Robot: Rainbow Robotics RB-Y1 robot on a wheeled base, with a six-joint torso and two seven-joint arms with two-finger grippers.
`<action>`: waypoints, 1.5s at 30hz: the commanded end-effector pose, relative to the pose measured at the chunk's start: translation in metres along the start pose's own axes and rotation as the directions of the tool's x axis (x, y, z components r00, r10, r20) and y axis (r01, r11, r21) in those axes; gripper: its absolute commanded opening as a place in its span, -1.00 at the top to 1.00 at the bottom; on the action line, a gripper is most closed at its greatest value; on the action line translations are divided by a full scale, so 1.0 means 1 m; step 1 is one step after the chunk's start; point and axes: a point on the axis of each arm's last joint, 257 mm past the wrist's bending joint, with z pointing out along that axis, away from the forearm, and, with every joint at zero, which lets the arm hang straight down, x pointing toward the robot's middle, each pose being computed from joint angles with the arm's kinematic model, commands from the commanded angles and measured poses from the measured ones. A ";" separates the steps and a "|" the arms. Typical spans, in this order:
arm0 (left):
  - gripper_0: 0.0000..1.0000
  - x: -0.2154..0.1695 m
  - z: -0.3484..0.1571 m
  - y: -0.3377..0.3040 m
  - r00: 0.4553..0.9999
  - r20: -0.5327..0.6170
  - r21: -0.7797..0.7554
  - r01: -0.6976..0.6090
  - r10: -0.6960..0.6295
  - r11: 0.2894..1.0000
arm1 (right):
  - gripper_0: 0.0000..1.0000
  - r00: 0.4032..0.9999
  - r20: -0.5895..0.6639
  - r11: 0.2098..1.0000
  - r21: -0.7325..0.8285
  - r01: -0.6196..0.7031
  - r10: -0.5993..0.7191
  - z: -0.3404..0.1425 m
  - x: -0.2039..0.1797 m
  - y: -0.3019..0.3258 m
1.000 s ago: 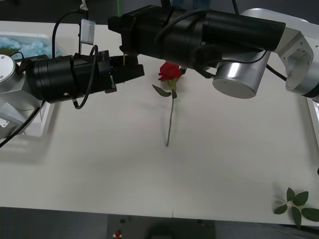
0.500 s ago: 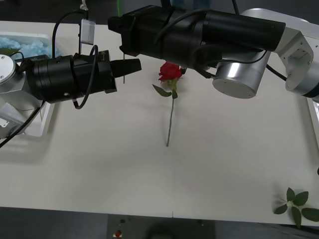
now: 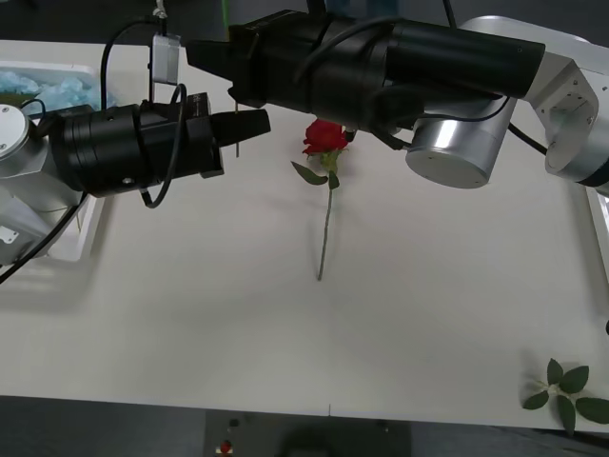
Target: Put the red flowers into the right box and the blue flowers into the left box
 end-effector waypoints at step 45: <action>1.00 -0.047 -0.182 0.052 0.994 -0.039 -0.303 -0.112 0.105 0.946 | -1.00 0.990 -0.129 0.982 0.187 -0.028 0.053 -0.154 -0.032 -0.026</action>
